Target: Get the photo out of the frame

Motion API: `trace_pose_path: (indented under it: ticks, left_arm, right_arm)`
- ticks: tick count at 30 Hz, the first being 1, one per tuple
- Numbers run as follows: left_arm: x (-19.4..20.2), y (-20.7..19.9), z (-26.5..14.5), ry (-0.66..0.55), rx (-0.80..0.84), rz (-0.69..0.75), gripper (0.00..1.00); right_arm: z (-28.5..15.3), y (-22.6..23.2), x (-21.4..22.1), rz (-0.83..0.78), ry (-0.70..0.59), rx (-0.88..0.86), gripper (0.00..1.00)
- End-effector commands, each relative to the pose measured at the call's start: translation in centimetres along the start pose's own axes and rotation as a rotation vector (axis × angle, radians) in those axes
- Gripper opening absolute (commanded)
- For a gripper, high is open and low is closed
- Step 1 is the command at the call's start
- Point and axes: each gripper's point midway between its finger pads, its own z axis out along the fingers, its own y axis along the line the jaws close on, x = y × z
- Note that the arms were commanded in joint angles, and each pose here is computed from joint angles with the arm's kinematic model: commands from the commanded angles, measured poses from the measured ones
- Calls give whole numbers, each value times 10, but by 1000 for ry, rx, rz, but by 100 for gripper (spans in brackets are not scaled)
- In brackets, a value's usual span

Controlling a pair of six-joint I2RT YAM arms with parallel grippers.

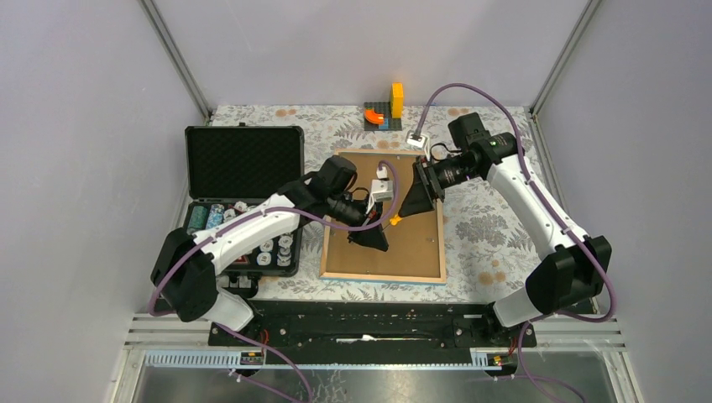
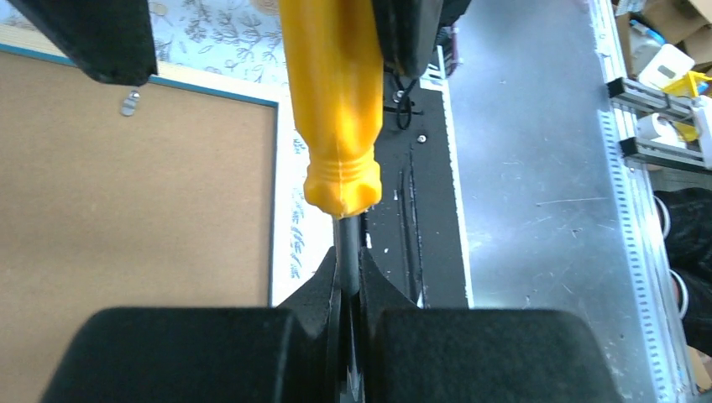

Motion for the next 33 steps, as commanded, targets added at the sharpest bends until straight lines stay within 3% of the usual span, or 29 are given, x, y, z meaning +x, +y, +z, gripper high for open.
trace_pose_path:
  ticks: [1, 5, 10, 21, 33]
  left_arm:
    - [-15, -27, -1, -30, 147, 25, 0]
    - [-15, -23, 1, -26, 138, 13, 0]
    - [-15, -22, 2, -23, 143, 9, 0]
    - [-13, -34, 2, -28, 248, -39, 0]
    - [-14, -40, 3, -27, 306, -66, 0]
  right_arm:
    - [-7, 19, -4, -86, -19, -25, 66]
    - [1, 24, 5, -96, 25, -34, 61]
    - [3, 26, 11, -105, 41, -29, 47]
    - [7, 43, 24, -169, 80, -77, 50]
    - [8, 51, 28, -198, 87, -83, 34]
